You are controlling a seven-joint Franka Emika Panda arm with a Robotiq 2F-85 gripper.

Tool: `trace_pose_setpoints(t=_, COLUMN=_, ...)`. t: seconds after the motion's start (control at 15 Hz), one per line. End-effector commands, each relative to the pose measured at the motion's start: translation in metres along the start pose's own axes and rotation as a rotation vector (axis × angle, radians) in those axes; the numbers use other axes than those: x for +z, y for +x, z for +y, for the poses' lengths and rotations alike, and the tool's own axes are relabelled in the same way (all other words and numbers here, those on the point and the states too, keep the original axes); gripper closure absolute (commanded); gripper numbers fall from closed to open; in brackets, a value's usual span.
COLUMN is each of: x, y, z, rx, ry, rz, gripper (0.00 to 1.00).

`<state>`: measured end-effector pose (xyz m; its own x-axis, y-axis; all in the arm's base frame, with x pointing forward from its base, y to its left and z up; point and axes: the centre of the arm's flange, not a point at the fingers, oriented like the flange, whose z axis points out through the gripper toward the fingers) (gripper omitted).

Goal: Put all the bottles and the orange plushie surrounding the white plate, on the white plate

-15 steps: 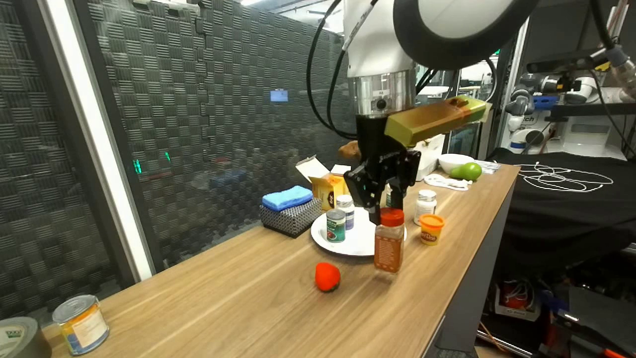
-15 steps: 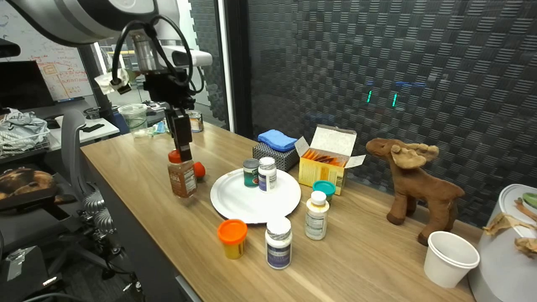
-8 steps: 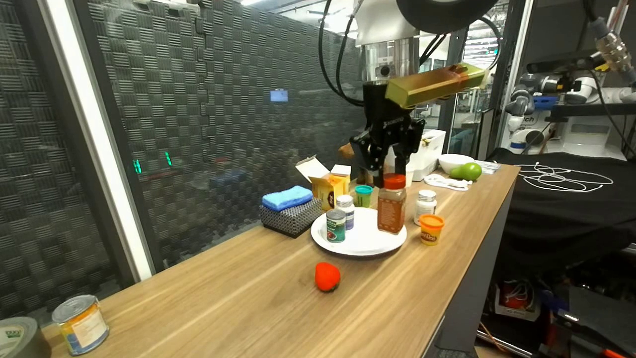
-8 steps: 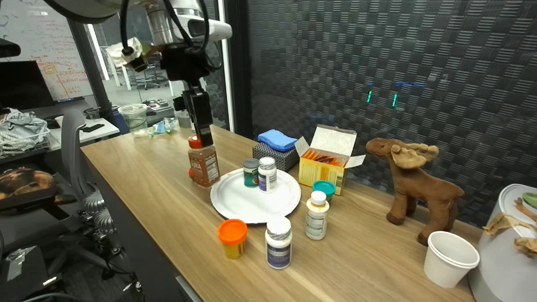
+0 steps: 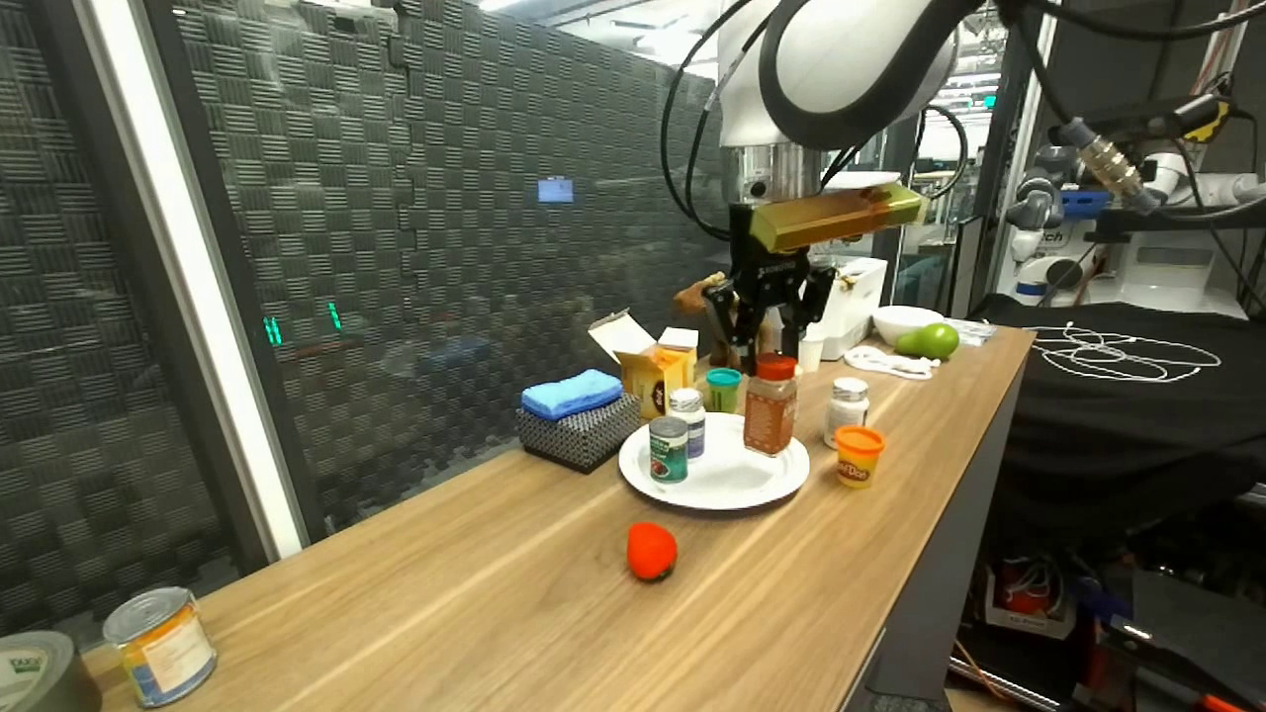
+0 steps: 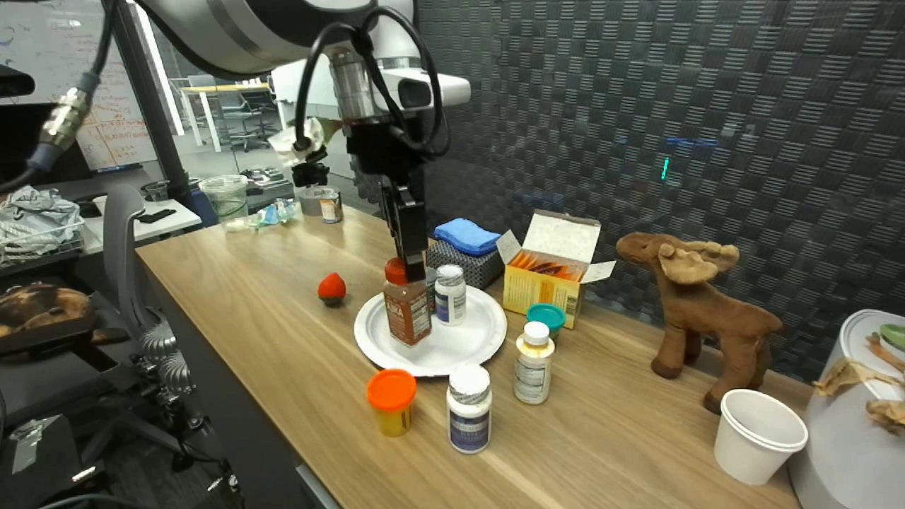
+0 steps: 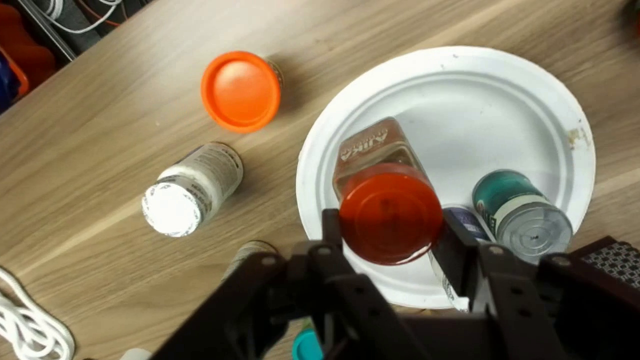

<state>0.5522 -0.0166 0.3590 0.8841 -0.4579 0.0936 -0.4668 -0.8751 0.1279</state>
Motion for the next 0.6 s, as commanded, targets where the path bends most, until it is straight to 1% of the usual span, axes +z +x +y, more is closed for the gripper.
trace_pose_setpoints(t=0.0, x=0.005, y=0.034, z=-0.001, rx=0.052, ry=0.056, rz=0.026, gripper=0.76)
trace_pose_setpoints(t=0.27, x=0.010, y=0.054, z=0.005, rx=0.091, ry=0.073, rz=0.041, gripper=0.76)
trace_pose_setpoints(t=0.53, x=0.017, y=0.067, z=0.005, rx=0.106, ry=0.081, rz=0.031, gripper=0.76)
